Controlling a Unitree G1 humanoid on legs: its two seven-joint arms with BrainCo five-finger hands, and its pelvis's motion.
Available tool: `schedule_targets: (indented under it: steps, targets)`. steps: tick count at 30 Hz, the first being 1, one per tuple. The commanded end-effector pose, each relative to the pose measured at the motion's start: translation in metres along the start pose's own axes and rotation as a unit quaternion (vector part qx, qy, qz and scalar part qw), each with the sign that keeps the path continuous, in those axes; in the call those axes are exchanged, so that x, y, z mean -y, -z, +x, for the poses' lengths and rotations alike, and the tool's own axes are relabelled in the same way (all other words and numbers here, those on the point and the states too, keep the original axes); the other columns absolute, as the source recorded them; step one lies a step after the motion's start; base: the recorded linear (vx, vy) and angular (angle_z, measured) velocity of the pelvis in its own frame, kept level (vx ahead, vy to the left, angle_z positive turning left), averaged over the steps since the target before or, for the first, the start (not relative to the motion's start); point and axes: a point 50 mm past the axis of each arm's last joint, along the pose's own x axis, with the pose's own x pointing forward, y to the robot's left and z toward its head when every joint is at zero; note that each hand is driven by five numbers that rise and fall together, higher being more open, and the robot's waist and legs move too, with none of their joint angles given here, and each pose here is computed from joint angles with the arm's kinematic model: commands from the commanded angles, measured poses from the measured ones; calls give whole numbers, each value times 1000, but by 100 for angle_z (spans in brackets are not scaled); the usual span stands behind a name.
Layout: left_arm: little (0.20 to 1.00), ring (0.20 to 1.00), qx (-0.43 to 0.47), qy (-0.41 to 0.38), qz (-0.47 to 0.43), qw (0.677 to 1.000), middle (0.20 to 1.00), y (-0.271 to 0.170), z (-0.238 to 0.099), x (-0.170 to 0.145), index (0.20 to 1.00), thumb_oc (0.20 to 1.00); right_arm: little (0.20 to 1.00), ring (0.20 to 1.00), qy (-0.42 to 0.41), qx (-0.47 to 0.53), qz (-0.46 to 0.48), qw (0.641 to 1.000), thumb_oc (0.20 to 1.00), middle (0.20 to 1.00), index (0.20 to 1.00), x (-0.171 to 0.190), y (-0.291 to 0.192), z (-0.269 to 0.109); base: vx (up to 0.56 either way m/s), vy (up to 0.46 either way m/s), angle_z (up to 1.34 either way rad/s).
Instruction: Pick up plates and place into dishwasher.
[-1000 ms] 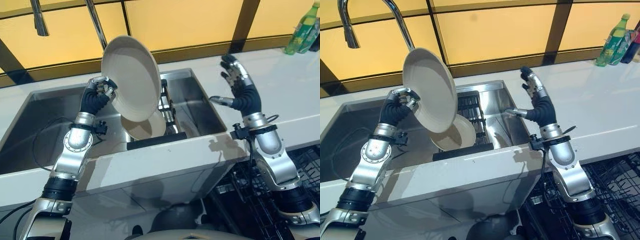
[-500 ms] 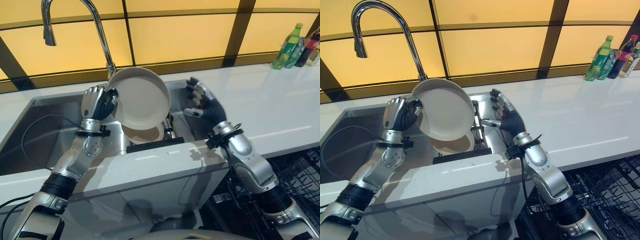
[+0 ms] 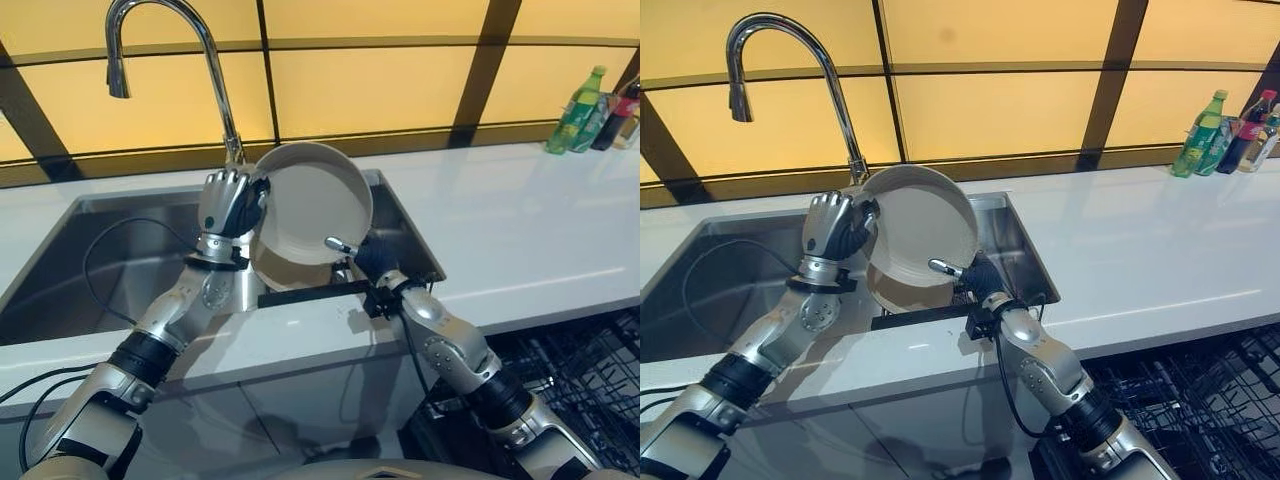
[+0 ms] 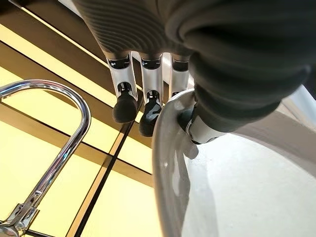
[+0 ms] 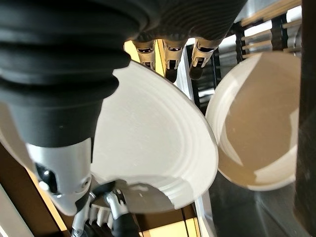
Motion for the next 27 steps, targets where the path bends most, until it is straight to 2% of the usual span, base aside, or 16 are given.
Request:
schedule_targets:
  steps: [1, 18, 20, 27]
  targets:
    - [200, 200, 80, -62, -19, 995, 200, -29, 41, -14, 200, 200, 1000, 1000, -57, 99, -10, 993, 1000, 1000, 1000, -29, -49, 17, 18, 27, 8]
    - [200, 200, 88, -16, -66, 994, 200, -40, 33, -6, 200, 200, 1000, 1000, -102, 230, -7, 968, 1000, 1000, 1000, -50, -108, 6, 2, 2, 6]
    - [200, 200, 92, -10, -73, 993, 200, -42, 33, -6, 200, 200, 200, 200, -113, 238, -7, 965, 200, 200, 200, -52, -114, 5, 0, 0, 0]
    - [200, 200, 100, -1, -82, 992, 200, -46, 31, -3, 200, 200, 200, 200, -120, 246, -9, 962, 200, 200, 200, -49, -120, 5, 0, 0, 0]
